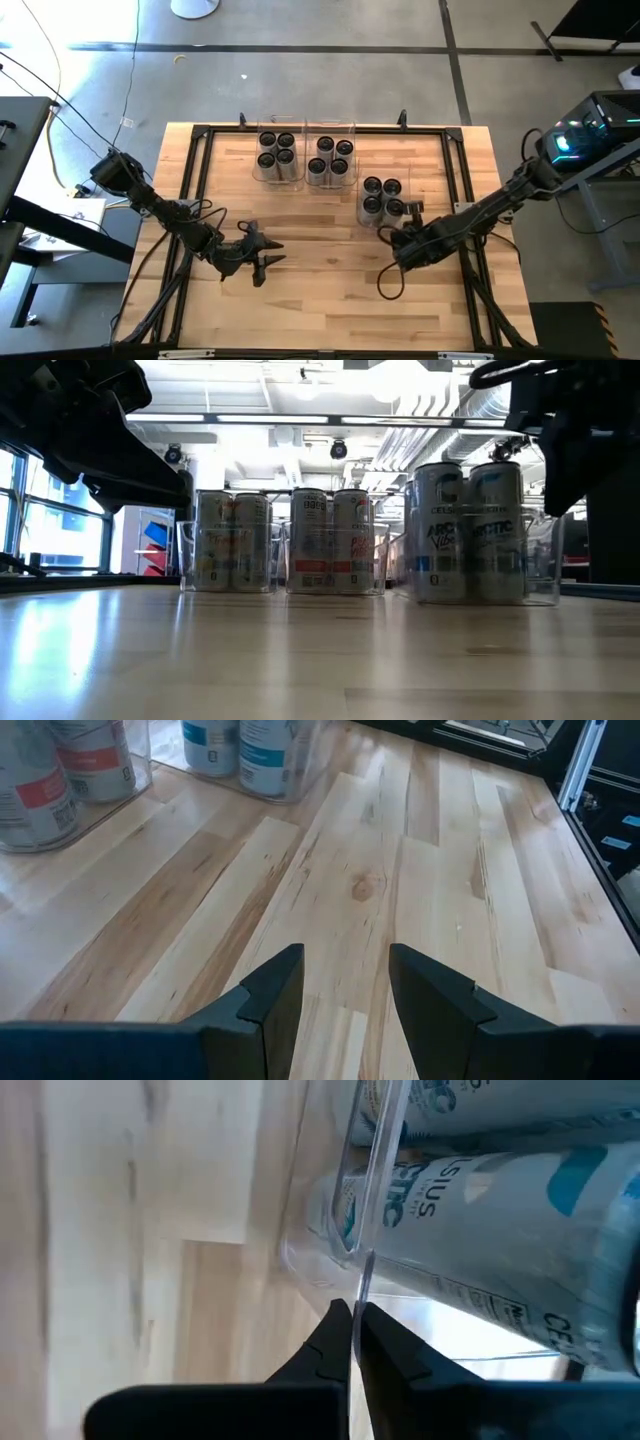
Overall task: Sort soda cans
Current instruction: Move the bottom transparent bin to the top right of the table
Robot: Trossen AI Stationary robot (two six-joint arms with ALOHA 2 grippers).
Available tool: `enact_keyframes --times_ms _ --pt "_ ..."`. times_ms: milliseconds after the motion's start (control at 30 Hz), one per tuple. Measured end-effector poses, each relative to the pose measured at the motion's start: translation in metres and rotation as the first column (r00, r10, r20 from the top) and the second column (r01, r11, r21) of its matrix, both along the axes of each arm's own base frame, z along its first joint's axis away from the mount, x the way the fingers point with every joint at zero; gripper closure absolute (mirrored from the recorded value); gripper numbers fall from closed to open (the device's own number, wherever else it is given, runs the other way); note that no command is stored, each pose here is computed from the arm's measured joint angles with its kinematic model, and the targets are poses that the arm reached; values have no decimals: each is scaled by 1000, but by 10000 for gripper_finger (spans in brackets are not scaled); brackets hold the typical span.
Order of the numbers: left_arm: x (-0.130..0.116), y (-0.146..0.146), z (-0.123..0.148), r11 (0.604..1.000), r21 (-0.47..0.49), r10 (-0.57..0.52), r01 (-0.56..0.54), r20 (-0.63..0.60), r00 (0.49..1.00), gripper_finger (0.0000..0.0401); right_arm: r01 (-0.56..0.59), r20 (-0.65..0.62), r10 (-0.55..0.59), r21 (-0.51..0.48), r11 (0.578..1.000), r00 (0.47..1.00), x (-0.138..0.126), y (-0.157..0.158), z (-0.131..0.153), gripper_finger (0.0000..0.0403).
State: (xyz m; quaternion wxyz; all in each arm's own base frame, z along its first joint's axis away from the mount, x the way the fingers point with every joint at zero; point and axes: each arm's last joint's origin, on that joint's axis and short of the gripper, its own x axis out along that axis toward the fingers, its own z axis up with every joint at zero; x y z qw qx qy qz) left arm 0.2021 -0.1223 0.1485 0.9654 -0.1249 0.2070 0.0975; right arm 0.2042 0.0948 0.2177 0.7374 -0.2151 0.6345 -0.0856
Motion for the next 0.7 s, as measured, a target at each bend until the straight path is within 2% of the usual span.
enact_keyframes --times_ms 133,367,500,700 --pt "0 0 0 1000 -1 -1 1 0 1000 259 4 29 -4 -29 1000 1000 3 0 2 379" --pt "0 0 0 1000 -1 -1 1 -1 1000 259 33 82 -31 -24 999 996 8 2 16 276" --pt "0 0 0 1000 -1 -1 1 -1 1000 259 100 134 -105 39 994 985 13 6 36 238" --pt "0 0 0 1000 -1 -1 1 -1 1000 259 284 165 -313 179 942 935 11 13 68 233"
